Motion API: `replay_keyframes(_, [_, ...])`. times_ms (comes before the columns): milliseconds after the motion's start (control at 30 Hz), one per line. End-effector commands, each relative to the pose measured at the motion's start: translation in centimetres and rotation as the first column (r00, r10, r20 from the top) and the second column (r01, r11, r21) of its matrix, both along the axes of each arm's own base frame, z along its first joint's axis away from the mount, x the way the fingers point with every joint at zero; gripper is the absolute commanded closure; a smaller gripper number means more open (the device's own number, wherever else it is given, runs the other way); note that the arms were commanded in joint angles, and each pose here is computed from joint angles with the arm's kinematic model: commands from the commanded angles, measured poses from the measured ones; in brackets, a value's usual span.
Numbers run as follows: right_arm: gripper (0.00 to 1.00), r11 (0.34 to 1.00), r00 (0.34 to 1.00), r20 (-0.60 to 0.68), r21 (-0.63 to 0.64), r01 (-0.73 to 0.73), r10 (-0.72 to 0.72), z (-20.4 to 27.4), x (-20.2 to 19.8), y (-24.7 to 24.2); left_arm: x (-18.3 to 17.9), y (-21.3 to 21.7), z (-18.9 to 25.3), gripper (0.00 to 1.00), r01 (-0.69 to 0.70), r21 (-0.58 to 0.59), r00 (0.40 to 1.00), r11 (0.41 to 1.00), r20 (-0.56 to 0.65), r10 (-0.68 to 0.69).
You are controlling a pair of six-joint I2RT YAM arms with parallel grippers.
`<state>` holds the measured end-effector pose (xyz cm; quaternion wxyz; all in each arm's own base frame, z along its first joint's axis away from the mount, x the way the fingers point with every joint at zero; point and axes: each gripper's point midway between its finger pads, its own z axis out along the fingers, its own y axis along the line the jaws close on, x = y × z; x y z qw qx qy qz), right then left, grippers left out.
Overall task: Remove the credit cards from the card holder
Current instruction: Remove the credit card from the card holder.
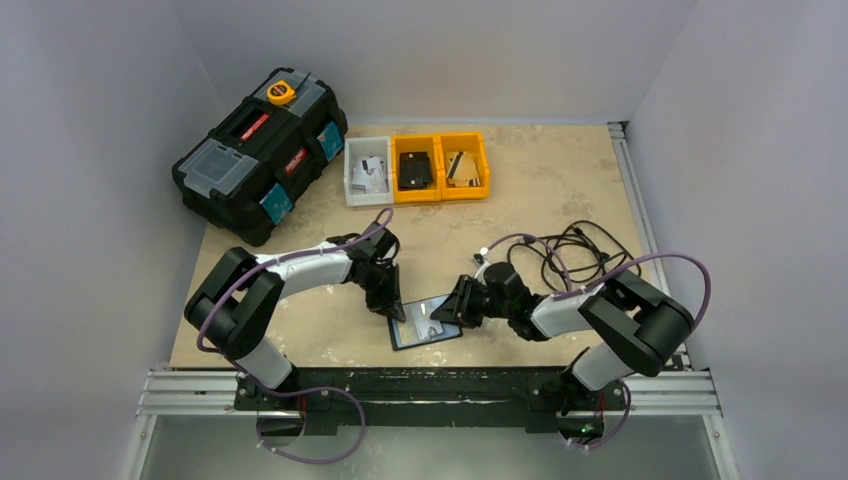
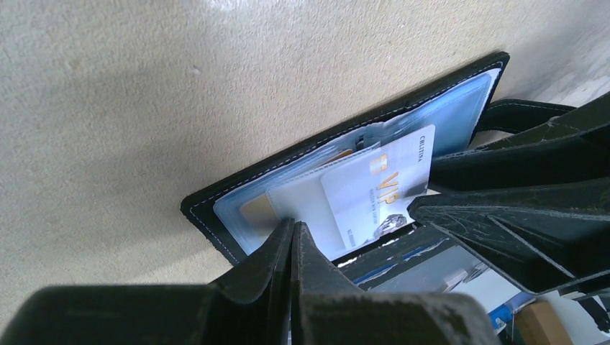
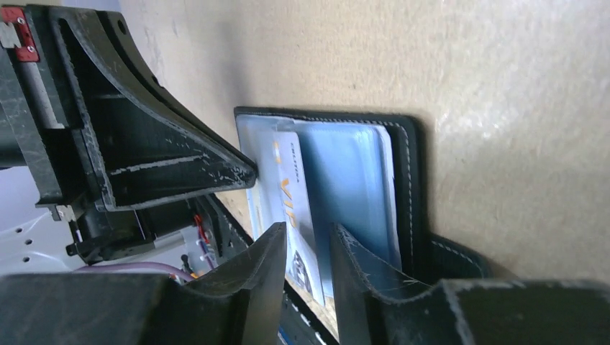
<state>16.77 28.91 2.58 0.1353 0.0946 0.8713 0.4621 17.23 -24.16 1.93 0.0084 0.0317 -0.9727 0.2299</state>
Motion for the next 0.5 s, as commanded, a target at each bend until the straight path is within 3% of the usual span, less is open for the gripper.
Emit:
replay_keyframes(0, [0.69, 0.999, 0.999, 0.038, -0.026, -0.025, 0.026, -0.37, 0.87, 0.40, -0.16, 3.71, -3.17, 1.00, 0.005, 0.193, 1.000, 0.981, 0.009, -0.007])
replay_keyframes(233, [0.76, 0.998, 0.998, 0.026, -0.015, -0.058, 0.058, -0.73, 0.80, 1.05, -0.20, 3.61, -3.15, 1.00, 0.010, 0.187, 1.000, 0.982, 0.008, -0.012])
replay_keyframes(467, [0.99, 0.997, 0.997, 0.024, -0.015, -0.070, 0.070, -0.39, 0.45, 0.94, -0.19, 3.53, -3.11, 1.00, 0.010, 0.184, 1.000, 0.983, 0.007, -0.011])
